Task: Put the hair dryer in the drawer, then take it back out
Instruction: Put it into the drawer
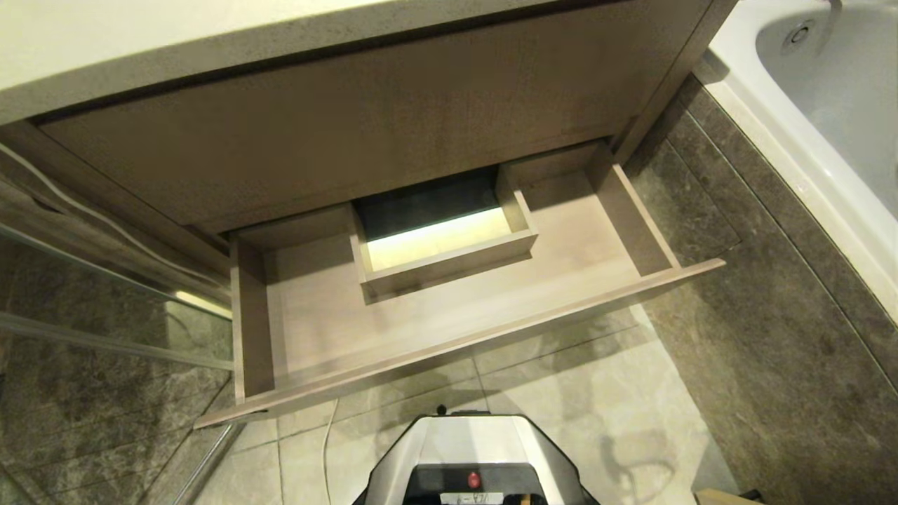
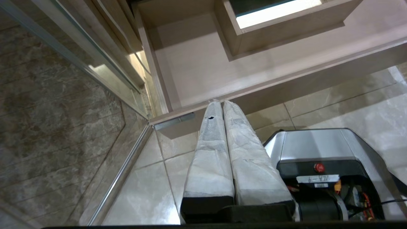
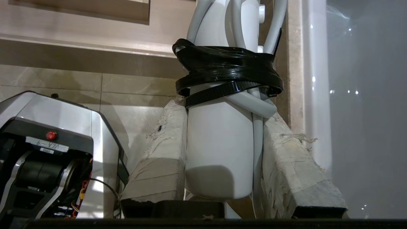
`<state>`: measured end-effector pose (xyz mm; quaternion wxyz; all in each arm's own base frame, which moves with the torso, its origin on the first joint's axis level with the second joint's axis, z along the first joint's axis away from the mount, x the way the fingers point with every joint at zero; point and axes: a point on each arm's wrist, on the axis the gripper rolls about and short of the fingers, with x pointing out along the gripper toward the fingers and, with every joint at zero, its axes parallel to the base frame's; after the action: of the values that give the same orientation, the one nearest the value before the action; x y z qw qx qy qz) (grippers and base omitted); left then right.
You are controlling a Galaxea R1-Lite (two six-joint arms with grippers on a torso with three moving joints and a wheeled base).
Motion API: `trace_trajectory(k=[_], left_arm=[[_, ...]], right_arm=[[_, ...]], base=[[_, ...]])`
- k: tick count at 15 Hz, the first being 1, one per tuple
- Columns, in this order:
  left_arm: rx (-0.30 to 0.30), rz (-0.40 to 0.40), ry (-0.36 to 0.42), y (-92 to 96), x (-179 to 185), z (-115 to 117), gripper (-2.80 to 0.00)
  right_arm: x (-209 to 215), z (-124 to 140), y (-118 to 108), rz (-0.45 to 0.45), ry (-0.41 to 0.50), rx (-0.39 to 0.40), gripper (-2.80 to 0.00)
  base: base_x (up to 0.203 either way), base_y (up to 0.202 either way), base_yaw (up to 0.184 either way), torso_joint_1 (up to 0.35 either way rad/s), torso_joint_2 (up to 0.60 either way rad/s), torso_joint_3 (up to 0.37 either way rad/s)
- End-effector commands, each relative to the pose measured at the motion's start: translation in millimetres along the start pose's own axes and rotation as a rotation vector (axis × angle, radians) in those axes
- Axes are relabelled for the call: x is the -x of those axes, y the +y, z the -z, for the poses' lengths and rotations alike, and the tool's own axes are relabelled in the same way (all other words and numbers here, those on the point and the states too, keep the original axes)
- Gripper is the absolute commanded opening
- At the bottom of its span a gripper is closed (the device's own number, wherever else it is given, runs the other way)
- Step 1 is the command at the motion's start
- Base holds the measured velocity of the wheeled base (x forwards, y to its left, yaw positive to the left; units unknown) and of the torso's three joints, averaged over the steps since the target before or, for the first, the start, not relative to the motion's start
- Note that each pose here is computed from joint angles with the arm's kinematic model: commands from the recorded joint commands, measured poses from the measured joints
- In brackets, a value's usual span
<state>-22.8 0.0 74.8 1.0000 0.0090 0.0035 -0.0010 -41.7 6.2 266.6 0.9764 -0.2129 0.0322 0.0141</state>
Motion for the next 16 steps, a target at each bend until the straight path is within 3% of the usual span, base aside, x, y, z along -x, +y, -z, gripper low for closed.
trace_trajectory(k=[1,8,16], left_arm=[[0.000,0.000,0.001,0.0,-0.1,0.3,-2.80],[0.000,0.001,0.001,0.0,-0.1,0.3,-2.80],[0.001,0.001,0.001,0.0,-0.1,0.3,-2.80]], right_arm=[[-1.2,0.9,0.3,-0.007,0.008,0.003,-2.80],[-8.3,5.7,1.7,-0.032,0.052,-0.001,-2.80],[-14.9,5.2,0.8,-0.036,0.062,0.000,-2.80]], base=[[0.000,0.000,0.000,-0.343,0.54,0.193],[0.000,0.000,0.000,-0.334,0.48,0.150],[0.000,0.000,0.000,-0.055,0.39,0.333]])
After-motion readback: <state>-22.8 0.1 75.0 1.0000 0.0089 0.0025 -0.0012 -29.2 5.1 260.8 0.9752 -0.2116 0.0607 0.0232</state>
